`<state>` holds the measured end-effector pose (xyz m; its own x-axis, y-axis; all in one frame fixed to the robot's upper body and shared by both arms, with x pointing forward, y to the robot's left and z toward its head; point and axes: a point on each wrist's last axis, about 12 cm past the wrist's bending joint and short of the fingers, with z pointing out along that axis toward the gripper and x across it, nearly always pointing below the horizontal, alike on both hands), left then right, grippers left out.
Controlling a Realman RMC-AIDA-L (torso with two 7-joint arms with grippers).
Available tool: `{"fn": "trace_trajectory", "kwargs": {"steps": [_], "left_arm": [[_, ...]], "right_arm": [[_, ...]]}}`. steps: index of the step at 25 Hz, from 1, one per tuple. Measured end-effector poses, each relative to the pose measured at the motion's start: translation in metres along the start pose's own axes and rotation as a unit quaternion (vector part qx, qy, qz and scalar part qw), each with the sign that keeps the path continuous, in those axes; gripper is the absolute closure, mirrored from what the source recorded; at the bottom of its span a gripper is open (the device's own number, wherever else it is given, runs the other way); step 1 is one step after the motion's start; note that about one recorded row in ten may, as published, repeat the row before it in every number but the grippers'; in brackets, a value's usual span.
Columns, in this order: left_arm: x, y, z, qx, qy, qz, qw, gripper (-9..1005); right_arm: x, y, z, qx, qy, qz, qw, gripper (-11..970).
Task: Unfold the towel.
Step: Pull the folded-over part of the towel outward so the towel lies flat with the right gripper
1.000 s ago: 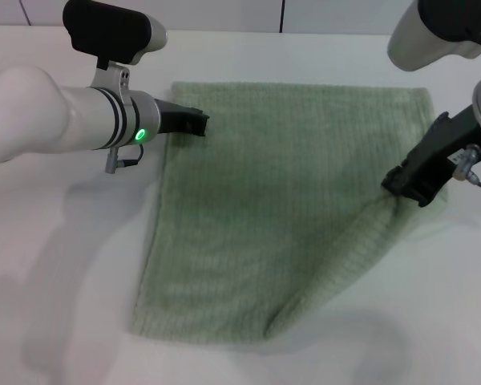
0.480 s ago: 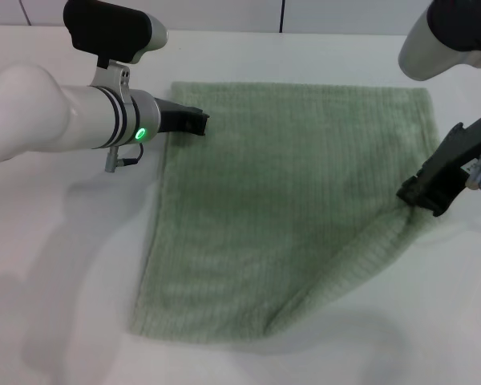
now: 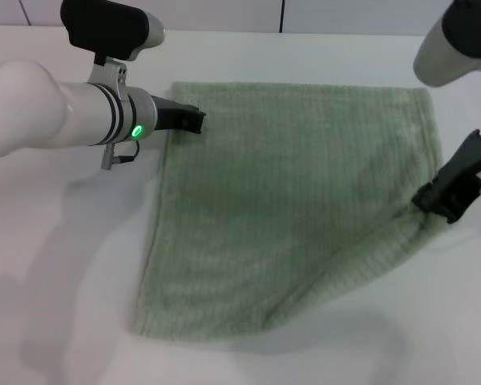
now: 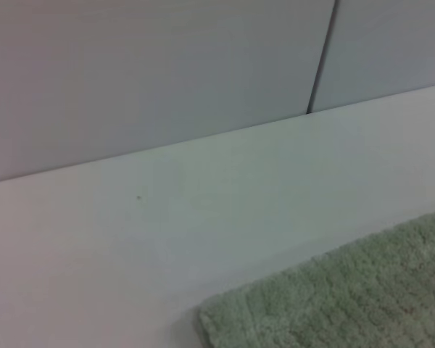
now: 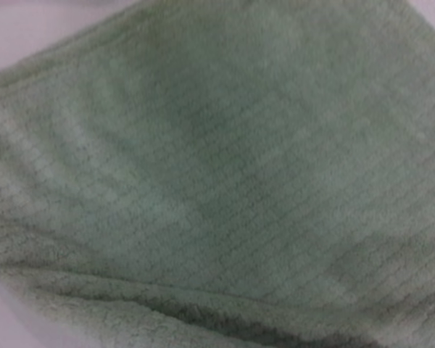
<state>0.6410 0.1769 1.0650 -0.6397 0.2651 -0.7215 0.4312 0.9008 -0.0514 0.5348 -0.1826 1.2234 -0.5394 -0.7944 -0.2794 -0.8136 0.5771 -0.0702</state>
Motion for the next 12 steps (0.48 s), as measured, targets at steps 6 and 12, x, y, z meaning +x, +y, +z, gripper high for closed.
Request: {"fn": "trace_trajectory", "kwargs": {"steps": [6,12], "left_arm": [[0.0,0.002,-0.001,-0.001,0.001,0.0,1.0,998],[-0.001,0.001,-0.001,-0.001,0.001,0.001,1.0,998]], "right_arm": [[0.007,0.007,0.007,-0.011,0.008,-0.001,1.0,941],[0.01,0.014,0.014,-0.025,0.016,-0.003,1.0,940]]}}
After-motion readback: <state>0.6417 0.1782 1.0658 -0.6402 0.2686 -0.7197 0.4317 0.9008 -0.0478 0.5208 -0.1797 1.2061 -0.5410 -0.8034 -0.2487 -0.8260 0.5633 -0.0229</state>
